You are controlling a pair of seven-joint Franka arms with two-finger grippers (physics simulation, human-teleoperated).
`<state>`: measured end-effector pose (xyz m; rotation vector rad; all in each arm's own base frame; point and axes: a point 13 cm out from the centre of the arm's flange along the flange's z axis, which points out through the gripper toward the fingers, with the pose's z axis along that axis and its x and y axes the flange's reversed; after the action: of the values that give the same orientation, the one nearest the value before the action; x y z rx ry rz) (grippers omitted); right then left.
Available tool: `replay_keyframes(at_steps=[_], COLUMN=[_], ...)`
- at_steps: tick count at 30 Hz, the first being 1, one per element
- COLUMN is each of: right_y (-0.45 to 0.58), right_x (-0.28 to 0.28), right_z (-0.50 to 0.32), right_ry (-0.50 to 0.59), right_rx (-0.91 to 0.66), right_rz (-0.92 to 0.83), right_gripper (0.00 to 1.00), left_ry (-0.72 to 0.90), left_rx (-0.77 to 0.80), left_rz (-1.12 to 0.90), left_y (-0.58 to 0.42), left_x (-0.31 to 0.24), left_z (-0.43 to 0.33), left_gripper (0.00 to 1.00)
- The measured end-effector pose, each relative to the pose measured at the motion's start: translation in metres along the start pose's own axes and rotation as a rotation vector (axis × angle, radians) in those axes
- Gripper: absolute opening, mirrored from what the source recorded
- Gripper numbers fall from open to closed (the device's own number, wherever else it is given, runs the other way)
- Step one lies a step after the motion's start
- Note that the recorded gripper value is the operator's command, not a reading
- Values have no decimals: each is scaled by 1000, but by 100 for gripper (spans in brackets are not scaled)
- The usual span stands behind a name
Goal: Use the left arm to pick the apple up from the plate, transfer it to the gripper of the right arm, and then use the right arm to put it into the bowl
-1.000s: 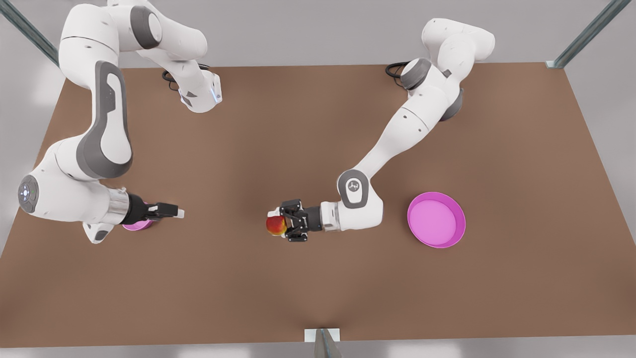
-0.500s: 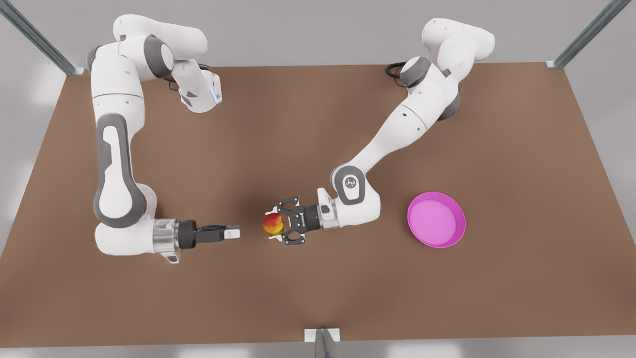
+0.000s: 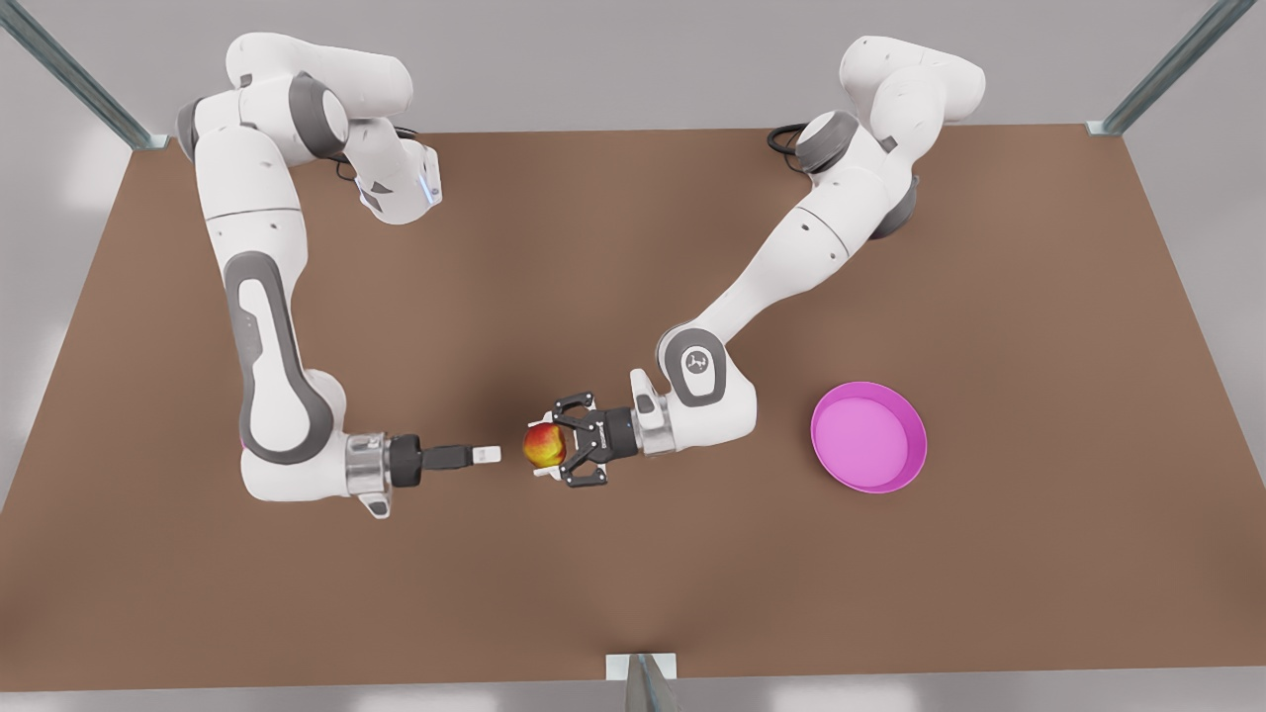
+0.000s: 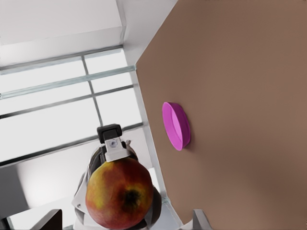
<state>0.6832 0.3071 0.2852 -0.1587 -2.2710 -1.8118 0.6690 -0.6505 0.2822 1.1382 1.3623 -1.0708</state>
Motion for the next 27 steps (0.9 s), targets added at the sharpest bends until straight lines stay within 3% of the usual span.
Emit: replay_keyframes(at_steps=[7, 25, 27], right_y=[12, 12, 12], right_x=[-21, 15, 13], right_z=[20, 85, 87], right_ry=[-14, 31, 20], right_rx=[-35, -16, -13], right_rz=[-146, -262, -272], right_gripper=[100, 100, 71], left_ry=[2, 7, 8], left_rx=[0, -7, -7], left_rz=[69, 161, 167], left_y=[-3, 0, 0], left_x=[0, 3, 3], left_z=[3, 1, 1], left_gripper=[68, 68, 68])
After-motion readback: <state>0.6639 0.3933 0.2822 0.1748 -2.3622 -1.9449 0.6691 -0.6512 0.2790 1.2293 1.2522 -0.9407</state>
